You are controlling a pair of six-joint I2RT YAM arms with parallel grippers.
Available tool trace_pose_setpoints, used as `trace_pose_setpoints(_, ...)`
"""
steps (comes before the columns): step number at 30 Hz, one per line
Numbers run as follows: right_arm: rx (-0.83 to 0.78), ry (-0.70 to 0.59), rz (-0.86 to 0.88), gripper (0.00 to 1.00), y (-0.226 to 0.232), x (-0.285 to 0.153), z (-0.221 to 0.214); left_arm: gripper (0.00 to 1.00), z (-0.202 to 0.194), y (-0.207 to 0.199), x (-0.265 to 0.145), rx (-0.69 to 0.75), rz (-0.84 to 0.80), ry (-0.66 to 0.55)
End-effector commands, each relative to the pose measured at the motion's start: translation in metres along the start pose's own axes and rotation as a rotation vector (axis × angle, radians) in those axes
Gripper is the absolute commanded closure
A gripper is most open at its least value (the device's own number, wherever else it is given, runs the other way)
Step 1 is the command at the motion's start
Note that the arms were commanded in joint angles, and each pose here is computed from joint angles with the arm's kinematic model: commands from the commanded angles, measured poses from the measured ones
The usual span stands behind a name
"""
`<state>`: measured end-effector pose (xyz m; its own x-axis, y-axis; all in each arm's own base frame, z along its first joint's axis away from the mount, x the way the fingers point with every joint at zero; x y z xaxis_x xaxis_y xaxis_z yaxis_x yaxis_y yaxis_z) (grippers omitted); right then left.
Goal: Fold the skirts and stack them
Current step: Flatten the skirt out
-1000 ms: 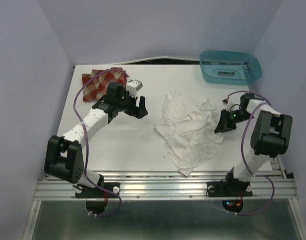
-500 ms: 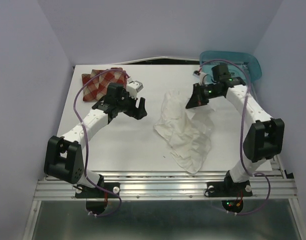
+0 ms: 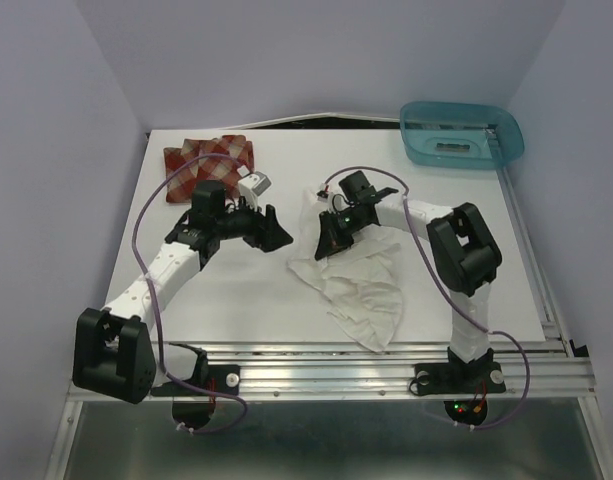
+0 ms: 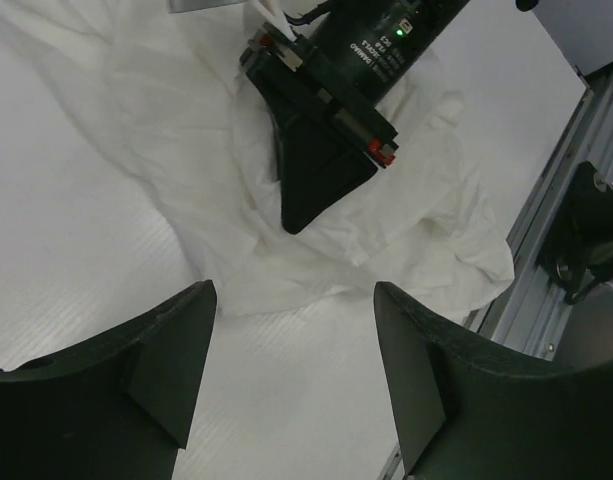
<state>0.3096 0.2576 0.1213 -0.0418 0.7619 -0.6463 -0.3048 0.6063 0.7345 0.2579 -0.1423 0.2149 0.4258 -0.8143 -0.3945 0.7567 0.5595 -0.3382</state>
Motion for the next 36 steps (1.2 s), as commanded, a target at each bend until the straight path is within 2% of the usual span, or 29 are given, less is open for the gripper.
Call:
trace_pose_setpoints(1,-0.038,-0.023,0.025,0.70,0.001,0.014,0.013,0.25,0.002,-0.018,0.001,0.024,-0.064,-0.046)
trace_pose_setpoints(3,-0.105,-0.051,0.042,0.50,0.016,0.002,0.024,0.23,0.003,-0.017,0.004,0.069,0.011,-0.039)
trace_pose_setpoints(4,-0.143,-0.082,0.042,0.33,0.032,-0.014,0.027,0.22,0.002,-0.022,0.007,0.122,0.015,-0.028)
trace_pose_setpoints(6,-0.212,-0.166,0.017,0.23,0.051,-0.040,0.038,0.21,0.003,-0.030,0.013,0.197,0.075,-0.016)
trace_pose_setpoints(8,-0.232,-0.244,0.000,0.22,0.062,-0.073,0.043,0.20,0.006,-0.033,0.015,0.275,0.100,-0.015)
trace_pose_setpoints(9,-0.224,-0.336,-0.008,0.21,0.067,-0.109,0.048,0.19,0.009,-0.032,0.017,0.303,0.134,-0.014)
trace_pose_setpoints(11,-0.182,-0.395,-0.011,0.21,0.055,-0.141,0.046,0.19,0.019,-0.039,0.025,0.387,0.152,-0.015)
trace_pose_setpoints(12,-0.156,-0.468,-0.040,0.23,0.041,-0.172,0.046,0.19,0.018,-0.036,0.032,0.397,0.170,0.011)
trace_pose_setpoints(14,-0.097,-0.493,-0.107,0.25,0.007,-0.195,0.034,0.20,0.032,-0.036,0.045,0.441,0.197,0.037)
trace_pose_setpoints(16,-0.022,-0.475,-0.145,0.29,-0.017,-0.199,0.022,0.20,0.047,-0.036,0.056,0.459,0.209,0.043)
trace_pose_setpoints(17,0.049,-0.443,-0.162,0.29,-0.035,-0.193,0.008,0.19,0.074,-0.041,0.059,0.480,0.217,0.005)
trace_pose_setpoints(19,0.113,-0.423,-0.165,0.29,-0.055,-0.190,-0.008,0.19,0.082,-0.036,0.087,0.498,0.237,0.066)
trace_pose_setpoints(20,0.167,-0.402,-0.169,0.27,-0.071,-0.183,-0.022,0.18,0.109,-0.044,0.091,0.517,0.238,0.036)
trace_pose_setpoints(21,0.183,-0.384,-0.158,0.27,-0.075,-0.177,-0.029,0.18,0.103,-0.036,0.114,0.509,0.240,0.094)
trace_pose_setpoints(23,0.234,-0.332,-0.124,0.25,-0.088,-0.162,-0.047,0.18,0.115,-0.043,0.143,0.526,0.203,0.124)
trace_pose_setpoints(28,0.272,-0.262,-0.084,0.22,-0.101,-0.145,-0.075,0.15,0.109,-0.062,0.188,0.581,0.124,0.196)
trace_pose_setpoints(30,0.284,-0.237,-0.066,0.25,-0.105,-0.139,-0.082,0.14,0.097,-0.071,0.206,0.591,0.080,0.236)
trace_pose_setpoints(33,0.293,-0.206,-0.048,0.48,-0.108,-0.134,-0.088,0.14,0.078,-0.073,0.224,0.555,0.056,0.291)
trace_pose_setpoints(34,0.294,-0.196,-0.032,0.64,-0.107,-0.133,-0.089,0.14,0.073,-0.071,0.227,0.548,0.063,0.307)
trace_pose_setpoints(36,0.290,-0.186,-0.017,0.75,-0.104,-0.136,-0.088,0.15,0.061,-0.065,0.237,0.549,0.103,0.344)
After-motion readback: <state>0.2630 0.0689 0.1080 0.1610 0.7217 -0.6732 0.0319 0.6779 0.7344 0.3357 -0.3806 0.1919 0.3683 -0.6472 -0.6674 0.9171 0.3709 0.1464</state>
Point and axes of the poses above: each gripper's point midway between its finger pads, its own x axis out along the fingers, its own y axis along the line the jaws close on, z = x × y, the point moved 8 cm from there along -x, back along the fingers, and after that the axes turned 5 degrees about x, right-handed, at the moved point
